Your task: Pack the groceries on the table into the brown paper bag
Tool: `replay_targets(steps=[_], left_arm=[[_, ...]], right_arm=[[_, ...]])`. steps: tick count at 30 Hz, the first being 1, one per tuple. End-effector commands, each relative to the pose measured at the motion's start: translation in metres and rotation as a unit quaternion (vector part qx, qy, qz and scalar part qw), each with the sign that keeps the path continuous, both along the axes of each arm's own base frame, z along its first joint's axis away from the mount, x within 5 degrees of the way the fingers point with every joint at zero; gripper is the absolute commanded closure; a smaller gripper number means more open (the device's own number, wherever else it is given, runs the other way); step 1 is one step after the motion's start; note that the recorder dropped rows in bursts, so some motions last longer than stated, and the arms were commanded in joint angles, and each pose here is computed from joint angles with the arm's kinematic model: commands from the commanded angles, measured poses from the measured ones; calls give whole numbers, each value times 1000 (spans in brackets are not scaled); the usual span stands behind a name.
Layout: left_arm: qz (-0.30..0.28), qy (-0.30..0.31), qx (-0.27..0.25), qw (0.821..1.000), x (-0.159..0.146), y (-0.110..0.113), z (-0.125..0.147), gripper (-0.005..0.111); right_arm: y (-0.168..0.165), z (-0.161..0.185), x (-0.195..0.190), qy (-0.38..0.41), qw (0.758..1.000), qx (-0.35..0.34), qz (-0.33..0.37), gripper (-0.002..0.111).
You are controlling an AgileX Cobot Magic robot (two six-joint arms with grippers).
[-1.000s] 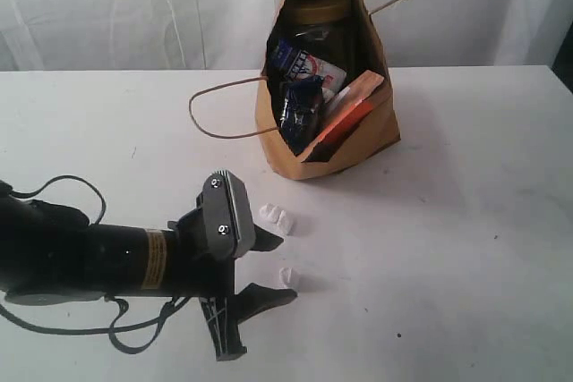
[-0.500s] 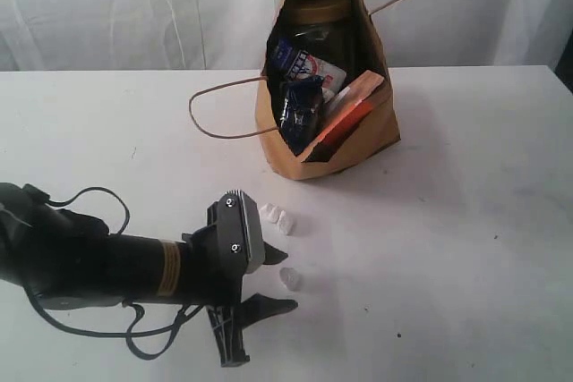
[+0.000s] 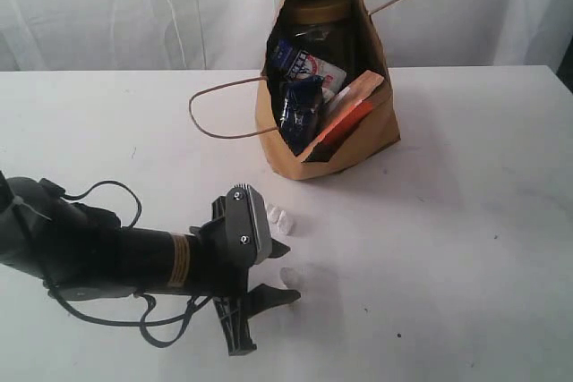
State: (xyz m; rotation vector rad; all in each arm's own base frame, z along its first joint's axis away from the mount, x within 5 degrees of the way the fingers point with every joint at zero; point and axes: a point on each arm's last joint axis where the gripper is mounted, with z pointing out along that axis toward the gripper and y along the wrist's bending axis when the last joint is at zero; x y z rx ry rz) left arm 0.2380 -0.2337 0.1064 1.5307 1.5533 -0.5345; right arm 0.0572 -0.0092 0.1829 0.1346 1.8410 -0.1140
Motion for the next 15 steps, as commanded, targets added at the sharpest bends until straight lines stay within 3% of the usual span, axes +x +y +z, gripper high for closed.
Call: replay_targets(steps=[1,4,12,15], left_arm=[[4,2,8,1000,0,0,-2,48],[4,2,8,1000,0,0,-2,56],[1,1,10,1000,-1,0,-1,97],[-7,-5,9,1000,-2,0,1,107]], right_arm=[[0,0,0,-5,1000,-3,-3,108],[0,0,0,-5,1000,-3,-3,108],[0,0,0,-5,1000,-3,-3,108],[0,0,0,-5,1000,-3,-3,108]])
